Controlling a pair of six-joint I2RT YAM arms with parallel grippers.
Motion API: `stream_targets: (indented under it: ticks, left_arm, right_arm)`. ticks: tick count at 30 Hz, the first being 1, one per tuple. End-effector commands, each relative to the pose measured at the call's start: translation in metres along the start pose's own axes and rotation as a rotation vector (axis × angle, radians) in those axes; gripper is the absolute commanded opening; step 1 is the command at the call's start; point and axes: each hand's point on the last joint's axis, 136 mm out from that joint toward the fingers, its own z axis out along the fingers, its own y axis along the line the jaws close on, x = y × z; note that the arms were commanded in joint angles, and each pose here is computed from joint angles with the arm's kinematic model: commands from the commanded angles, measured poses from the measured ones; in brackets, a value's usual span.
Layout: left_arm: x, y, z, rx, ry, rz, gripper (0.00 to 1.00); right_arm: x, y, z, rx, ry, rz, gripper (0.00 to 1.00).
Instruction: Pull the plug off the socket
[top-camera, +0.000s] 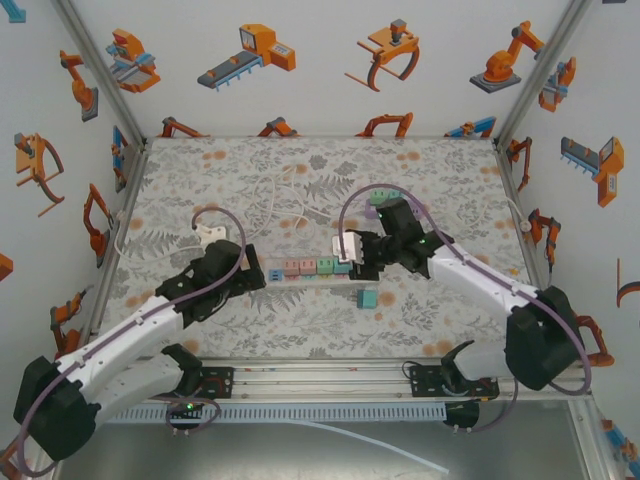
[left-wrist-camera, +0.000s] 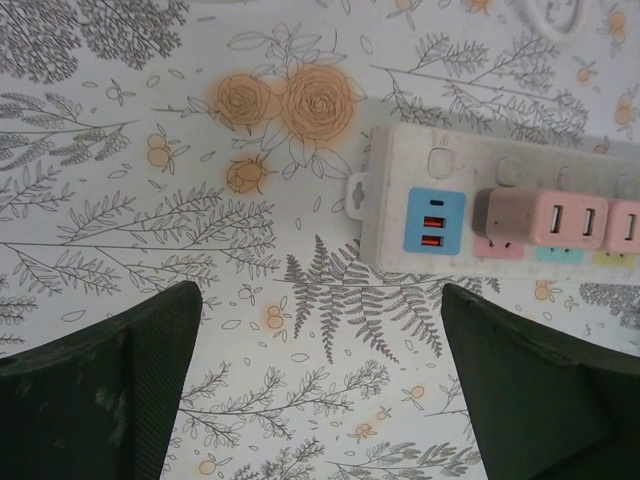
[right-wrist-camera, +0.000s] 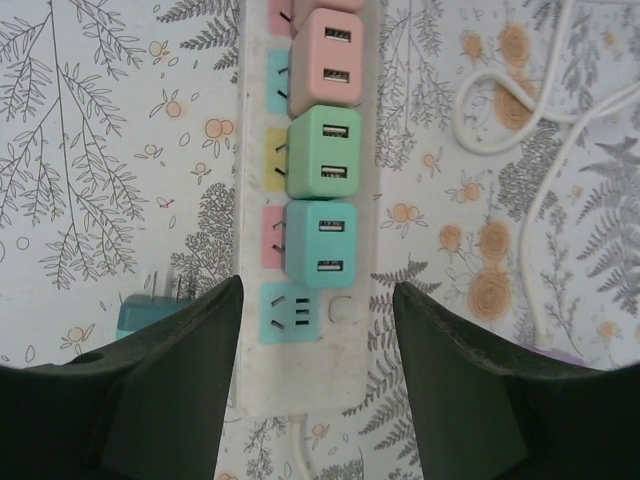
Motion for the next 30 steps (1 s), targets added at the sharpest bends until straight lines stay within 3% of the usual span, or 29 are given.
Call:
stream_targets:
  ticks: [1,3,8,13,20,30]
  left_arm:
    - [-0.004,-0.018,0.007,0.062,0.024,0.021,0.97]
    - [-0.002,-0.023,0.013,0.062,0.048,0.039,1.0]
    - [0.003,-0.024,0.025,0.042,0.066,0.054,0.94]
    - [0.005,-0.026,0.032,0.034,0.08,0.065,0.9]
    - [0.014,-0.032,0.044,0.044,0.118,0.087,0.89]
    - [0.032,-0.016,0.057,-0.05,0.185,0.105,0.86]
  right_arm:
    - [-0.004,-0.001,0.012,-0.042,-0.02,-0.017,0.56]
    - [0.003,-0.004,0.022,-0.052,-0.001,-0.01,0.55]
    - [0.012,-0.005,0.041,-0.087,0.018,0.008,0.51]
    - [0.016,-0.002,0.052,-0.124,0.01,0.024,0.41]
    - [0.013,0.0,0.055,-0.143,0.0,0.03,0.33]
    - [0.005,-0.001,0.054,-0.163,-0.025,0.035,0.27]
